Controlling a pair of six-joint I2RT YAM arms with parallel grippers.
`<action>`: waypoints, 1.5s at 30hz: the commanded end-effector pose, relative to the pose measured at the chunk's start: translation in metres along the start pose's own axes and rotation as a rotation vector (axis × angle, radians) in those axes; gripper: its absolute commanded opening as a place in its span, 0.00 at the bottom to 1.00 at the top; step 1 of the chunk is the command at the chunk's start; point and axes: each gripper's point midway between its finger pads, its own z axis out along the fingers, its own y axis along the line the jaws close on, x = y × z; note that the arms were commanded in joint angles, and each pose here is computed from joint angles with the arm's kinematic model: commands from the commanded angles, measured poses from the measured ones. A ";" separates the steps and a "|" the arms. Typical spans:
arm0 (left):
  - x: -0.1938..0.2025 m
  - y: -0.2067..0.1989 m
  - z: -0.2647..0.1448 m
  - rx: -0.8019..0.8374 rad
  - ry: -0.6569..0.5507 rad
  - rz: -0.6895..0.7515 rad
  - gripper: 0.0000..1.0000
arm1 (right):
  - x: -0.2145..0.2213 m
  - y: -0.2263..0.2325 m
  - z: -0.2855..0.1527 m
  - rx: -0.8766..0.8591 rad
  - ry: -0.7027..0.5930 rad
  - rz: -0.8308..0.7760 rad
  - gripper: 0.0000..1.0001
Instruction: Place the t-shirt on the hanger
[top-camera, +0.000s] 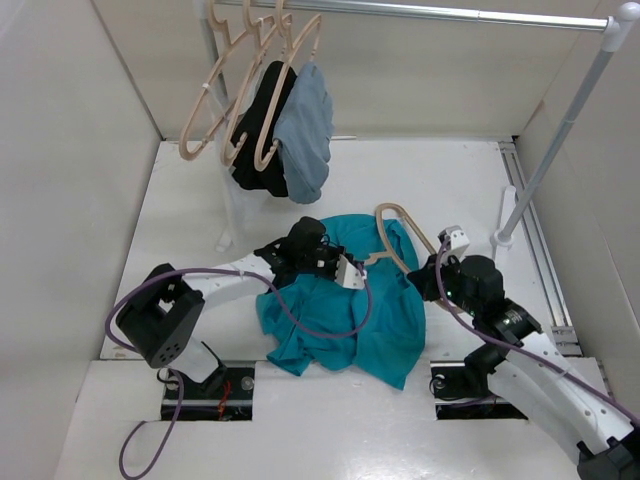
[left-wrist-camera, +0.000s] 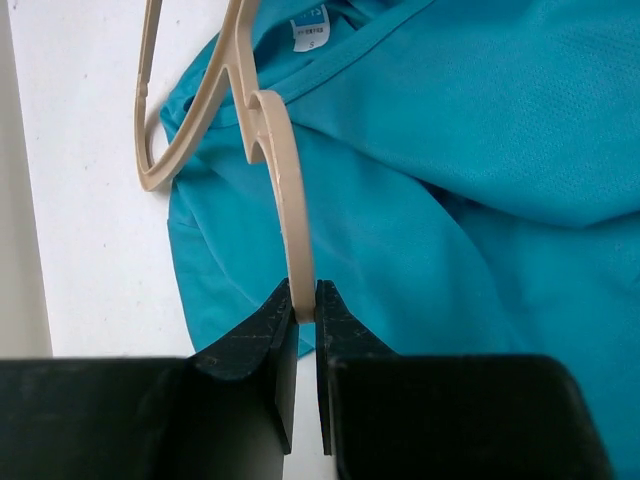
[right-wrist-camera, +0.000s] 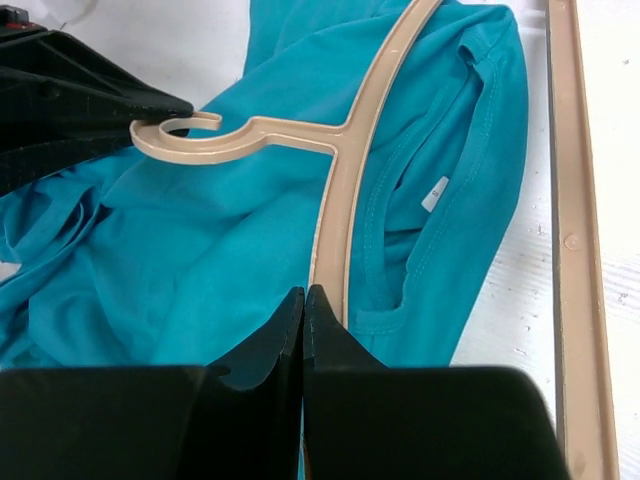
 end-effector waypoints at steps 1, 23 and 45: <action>-0.009 0.013 -0.003 -0.036 -0.022 -0.005 0.00 | -0.010 0.008 0.002 -0.042 -0.034 -0.006 0.00; -0.037 0.037 -0.044 -0.035 0.022 -0.036 0.00 | -0.034 -0.026 0.058 0.199 0.426 -0.501 0.97; -0.112 0.130 -0.111 -0.427 -0.181 -0.392 1.00 | -0.073 0.009 0.018 0.081 0.209 -0.328 0.00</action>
